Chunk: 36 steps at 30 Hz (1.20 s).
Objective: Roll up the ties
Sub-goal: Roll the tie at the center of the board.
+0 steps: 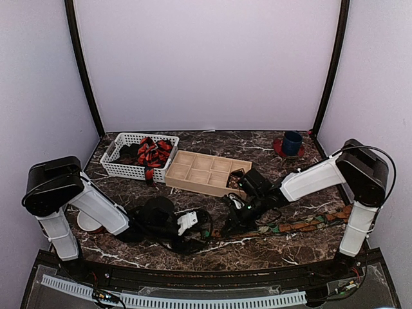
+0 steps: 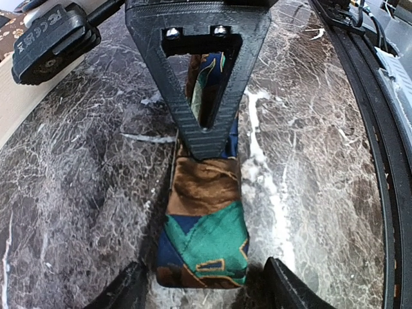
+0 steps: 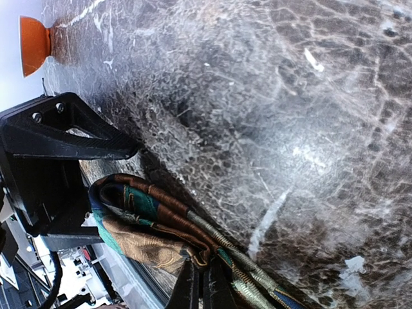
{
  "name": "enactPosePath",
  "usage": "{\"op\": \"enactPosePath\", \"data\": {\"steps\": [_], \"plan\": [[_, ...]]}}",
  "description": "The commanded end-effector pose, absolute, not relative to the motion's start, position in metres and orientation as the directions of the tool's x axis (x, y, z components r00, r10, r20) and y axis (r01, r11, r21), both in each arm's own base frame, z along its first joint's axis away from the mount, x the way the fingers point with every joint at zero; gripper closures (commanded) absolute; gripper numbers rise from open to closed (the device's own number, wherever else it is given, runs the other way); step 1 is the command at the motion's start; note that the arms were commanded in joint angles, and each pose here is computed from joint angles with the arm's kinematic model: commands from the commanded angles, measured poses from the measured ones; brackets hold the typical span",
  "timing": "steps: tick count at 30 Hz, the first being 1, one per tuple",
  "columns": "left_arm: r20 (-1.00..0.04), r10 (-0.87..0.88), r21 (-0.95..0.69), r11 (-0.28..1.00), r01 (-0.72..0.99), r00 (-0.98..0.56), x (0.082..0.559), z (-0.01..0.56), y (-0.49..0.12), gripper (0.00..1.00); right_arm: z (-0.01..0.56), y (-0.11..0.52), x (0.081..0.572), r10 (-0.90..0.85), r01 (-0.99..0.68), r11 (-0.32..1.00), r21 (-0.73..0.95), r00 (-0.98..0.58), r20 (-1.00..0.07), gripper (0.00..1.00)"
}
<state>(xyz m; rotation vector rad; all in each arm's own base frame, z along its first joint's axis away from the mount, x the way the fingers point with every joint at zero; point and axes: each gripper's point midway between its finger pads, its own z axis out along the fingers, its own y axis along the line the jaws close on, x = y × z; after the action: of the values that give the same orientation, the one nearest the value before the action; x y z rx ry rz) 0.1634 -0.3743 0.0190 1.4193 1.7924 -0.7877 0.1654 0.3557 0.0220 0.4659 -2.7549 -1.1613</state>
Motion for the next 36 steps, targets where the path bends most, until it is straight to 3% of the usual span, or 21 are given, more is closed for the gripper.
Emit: {"op": "enactPosePath", "data": {"steps": [1,16,29,36], "plan": [[-0.833,0.53,-0.076,0.178,0.981,-0.161,0.155,0.027,-0.373,0.37,0.002,0.341,0.154,-0.333,-0.233,0.706,0.669,-0.943,0.023,1.0],[-0.895,0.434,-0.032,0.161,0.986,-0.1,0.161,0.072,-0.4,0.6,0.0,0.34,0.153,-0.339,-0.238,0.708,0.665,-0.941,0.024,1.0],[-0.882,0.466,-0.023,0.095,0.995,-0.065,0.161,0.055,-0.437,0.64,0.006,0.347,0.157,-0.346,-0.248,0.687,0.683,-0.938,0.007,1.0],[-0.832,0.542,-0.044,0.145,0.988,-0.117,0.162,0.016,-0.421,0.66,0.018,0.348,0.16,-0.345,-0.269,0.671,0.691,-0.938,-0.03,0.96]]}}
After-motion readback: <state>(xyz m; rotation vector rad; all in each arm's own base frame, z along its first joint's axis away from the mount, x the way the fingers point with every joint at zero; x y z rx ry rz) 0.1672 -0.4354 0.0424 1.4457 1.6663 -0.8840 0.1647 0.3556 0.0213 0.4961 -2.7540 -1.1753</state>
